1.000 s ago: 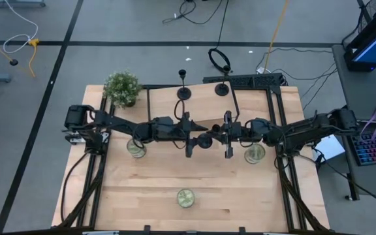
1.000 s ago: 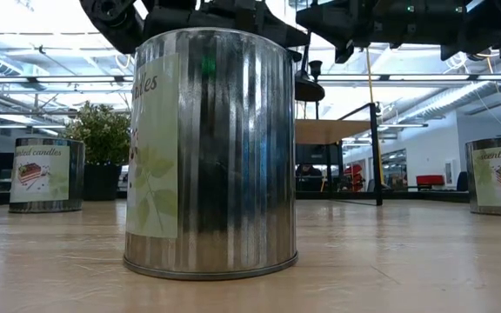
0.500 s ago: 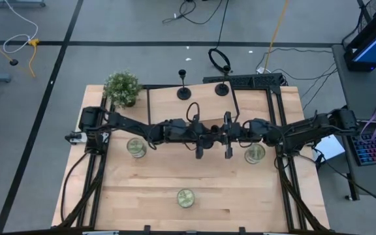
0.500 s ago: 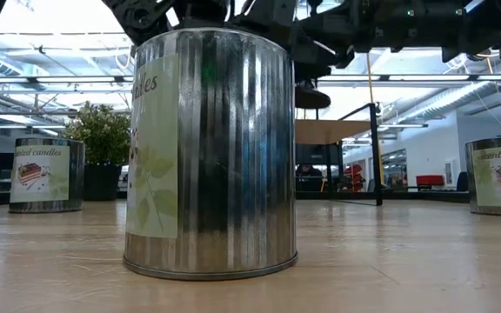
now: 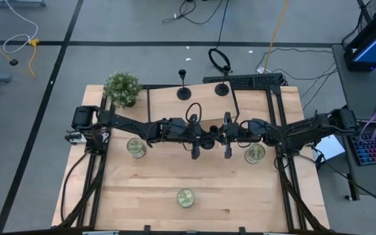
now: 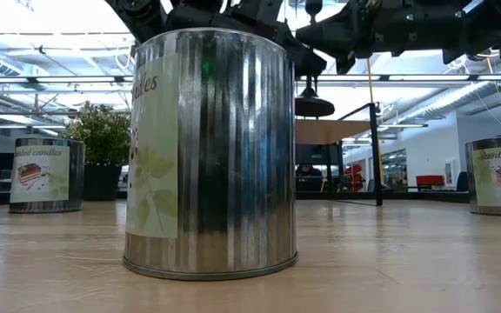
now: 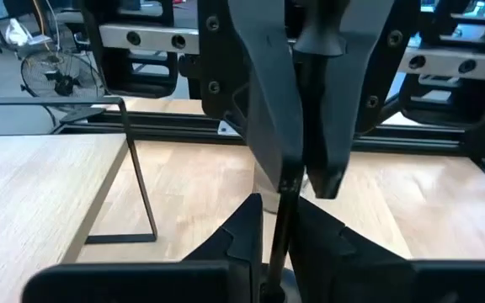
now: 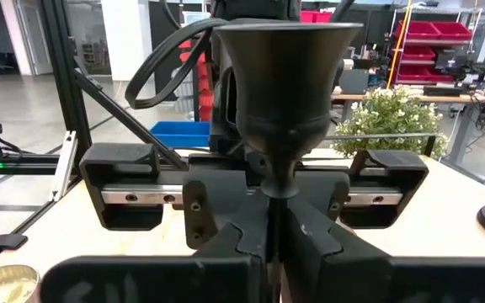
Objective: Pick & Place candle stick holders
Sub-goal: Put the black candle holder on the shelf aligned with the black candle holders
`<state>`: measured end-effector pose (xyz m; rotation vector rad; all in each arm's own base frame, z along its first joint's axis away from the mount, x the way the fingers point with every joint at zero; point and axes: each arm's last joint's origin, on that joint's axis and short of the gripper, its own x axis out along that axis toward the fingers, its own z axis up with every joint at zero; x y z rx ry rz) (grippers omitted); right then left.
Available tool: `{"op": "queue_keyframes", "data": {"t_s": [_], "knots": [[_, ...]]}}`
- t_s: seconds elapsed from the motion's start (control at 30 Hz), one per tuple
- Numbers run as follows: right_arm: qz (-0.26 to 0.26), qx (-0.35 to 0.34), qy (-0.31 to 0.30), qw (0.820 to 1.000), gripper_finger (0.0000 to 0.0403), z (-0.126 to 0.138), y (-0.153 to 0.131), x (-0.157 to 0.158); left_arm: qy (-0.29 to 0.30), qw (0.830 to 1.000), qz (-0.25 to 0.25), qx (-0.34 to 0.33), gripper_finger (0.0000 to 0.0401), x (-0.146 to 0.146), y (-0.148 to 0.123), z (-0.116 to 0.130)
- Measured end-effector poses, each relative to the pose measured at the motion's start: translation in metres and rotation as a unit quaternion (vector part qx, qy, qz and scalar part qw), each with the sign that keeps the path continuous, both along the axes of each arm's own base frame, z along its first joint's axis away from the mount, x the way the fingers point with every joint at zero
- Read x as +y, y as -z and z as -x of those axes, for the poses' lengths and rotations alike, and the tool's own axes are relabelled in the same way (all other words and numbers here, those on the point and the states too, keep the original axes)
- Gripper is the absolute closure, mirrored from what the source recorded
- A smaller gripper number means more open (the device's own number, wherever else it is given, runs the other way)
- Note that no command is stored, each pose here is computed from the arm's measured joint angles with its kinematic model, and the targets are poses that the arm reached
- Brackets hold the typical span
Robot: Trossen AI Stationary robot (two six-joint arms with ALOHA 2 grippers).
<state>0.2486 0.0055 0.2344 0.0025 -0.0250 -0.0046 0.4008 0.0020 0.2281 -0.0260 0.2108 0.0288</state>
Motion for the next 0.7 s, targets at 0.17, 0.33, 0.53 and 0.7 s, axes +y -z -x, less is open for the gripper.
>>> {"op": "queue_keyframes", "data": {"t_s": [0.17, 0.33, 0.53, 0.7], "knots": [[-0.005, 0.000, 0.000, 1.000, 0.0386, 0.000, 0.000, 0.000, 0.001, 1.000, -0.003, 0.000, 0.0366, 0.000, 0.000, 0.000], [-0.005, 0.005, -0.001, 1.000, 0.0385, 0.000, 0.001, 0.000, 0.003, 1.000, -0.012, 0.000, 0.0382, 0.000, 0.000, 0.000], [-0.006, 0.006, -0.003, 1.000, 0.0331, 0.000, 0.001, 0.000, -0.001, 1.000, -0.006, -0.001, 0.0388, 0.000, 0.000, 0.000], [-0.003, 0.015, -0.003, 1.000, 0.0277, 0.000, 0.003, 0.000, -0.004, 1.000, -0.004, 0.003, 0.0383, 0.001, -0.015, 0.009]]}}
